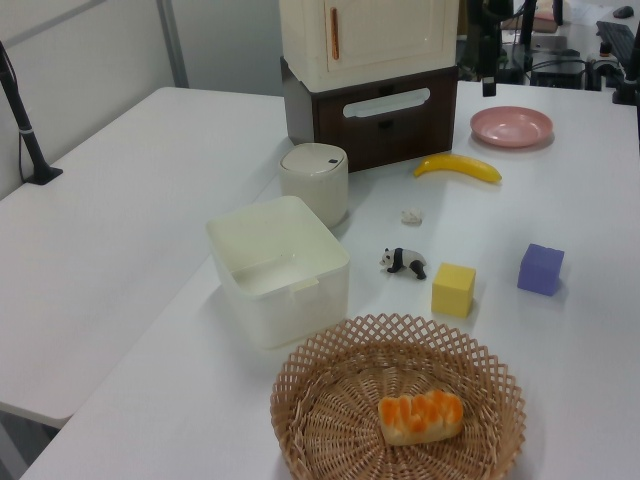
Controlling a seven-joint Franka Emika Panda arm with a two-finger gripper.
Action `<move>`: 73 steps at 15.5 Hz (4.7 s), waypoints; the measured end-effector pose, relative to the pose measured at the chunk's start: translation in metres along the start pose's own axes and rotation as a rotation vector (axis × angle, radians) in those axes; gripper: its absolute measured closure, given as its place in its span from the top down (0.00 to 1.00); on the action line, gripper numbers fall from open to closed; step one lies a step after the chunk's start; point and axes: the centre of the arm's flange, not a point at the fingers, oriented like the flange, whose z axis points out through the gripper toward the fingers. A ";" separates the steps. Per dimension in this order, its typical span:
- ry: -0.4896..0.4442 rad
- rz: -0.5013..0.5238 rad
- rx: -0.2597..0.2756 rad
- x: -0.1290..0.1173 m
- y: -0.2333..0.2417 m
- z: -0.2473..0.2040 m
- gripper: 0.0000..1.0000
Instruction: Open the trash can
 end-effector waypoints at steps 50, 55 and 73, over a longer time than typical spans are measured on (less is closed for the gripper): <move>0.887 0.149 -0.109 0.213 -0.047 0.068 0.70; 0.856 0.142 -0.109 0.217 -0.051 0.087 0.11; 0.739 0.093 -0.127 0.212 -0.054 0.146 0.07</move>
